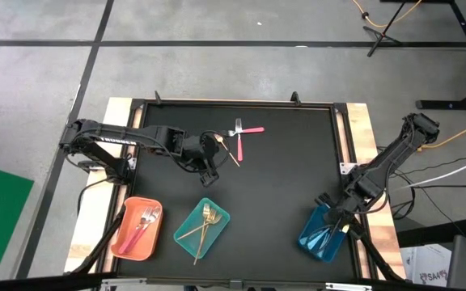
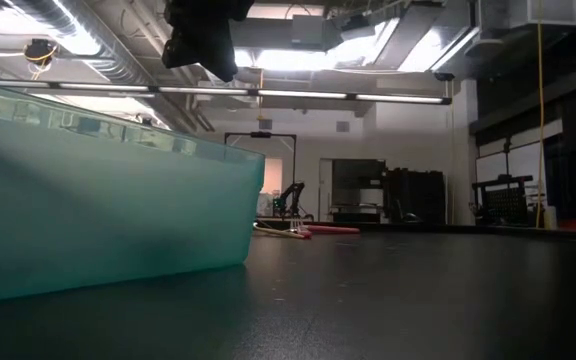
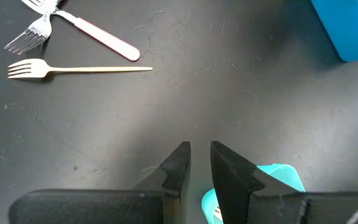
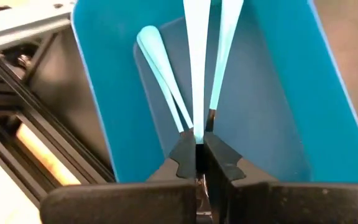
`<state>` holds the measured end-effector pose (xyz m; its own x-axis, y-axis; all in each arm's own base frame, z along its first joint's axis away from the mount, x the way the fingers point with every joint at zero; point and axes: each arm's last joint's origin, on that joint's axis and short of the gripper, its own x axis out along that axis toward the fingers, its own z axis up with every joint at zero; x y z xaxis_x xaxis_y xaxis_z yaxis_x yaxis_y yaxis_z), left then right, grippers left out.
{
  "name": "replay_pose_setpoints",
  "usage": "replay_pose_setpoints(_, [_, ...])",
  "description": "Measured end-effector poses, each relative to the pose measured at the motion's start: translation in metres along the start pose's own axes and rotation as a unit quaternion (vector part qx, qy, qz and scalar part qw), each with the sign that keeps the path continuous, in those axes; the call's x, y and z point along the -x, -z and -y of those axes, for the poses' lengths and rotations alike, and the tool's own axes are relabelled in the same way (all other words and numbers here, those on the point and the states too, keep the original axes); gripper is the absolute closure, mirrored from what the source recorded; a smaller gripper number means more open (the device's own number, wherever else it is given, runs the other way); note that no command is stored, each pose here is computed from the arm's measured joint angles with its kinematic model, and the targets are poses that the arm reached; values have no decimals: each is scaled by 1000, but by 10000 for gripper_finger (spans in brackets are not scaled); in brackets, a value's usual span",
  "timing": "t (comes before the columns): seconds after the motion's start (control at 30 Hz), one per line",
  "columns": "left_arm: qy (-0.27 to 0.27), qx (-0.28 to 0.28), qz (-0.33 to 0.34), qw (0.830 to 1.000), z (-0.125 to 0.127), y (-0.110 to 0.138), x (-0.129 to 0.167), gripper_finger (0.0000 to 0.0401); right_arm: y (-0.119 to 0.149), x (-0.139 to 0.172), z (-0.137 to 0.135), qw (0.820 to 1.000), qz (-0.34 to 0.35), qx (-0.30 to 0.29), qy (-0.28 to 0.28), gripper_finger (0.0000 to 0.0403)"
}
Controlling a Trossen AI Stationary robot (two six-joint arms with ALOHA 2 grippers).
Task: Sort silverware by color (type)
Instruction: Put the blue fork into the blue bin
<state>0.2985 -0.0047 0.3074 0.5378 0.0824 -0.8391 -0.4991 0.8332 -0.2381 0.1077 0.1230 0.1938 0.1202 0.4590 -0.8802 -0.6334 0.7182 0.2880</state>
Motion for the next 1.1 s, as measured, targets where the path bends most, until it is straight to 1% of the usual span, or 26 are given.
replay_pose_setpoints(0.2, [0,0,0,1000,0,0,0,345,-9,1,-3,999,43,13,-21,400])
replay_pose_setpoints(0.47, [0,-1,0,1000,0,0,0,345,-9,4,-4,998,57,17,-24,400])
replay_pose_setpoints(0.7, [0,-1,0,1000,0,0,0,345,-21,9,-7,991,125,34,-38,400])
replay_pose_setpoints(0.93, [0,0,0,1000,0,0,0,345,-21,2,-6,994,104,24,-38,400])
replay_pose_setpoints(1.1, [0,19,-1,1000,1,0,0,345,-23,-6,-4,996,86,19,-34,400])
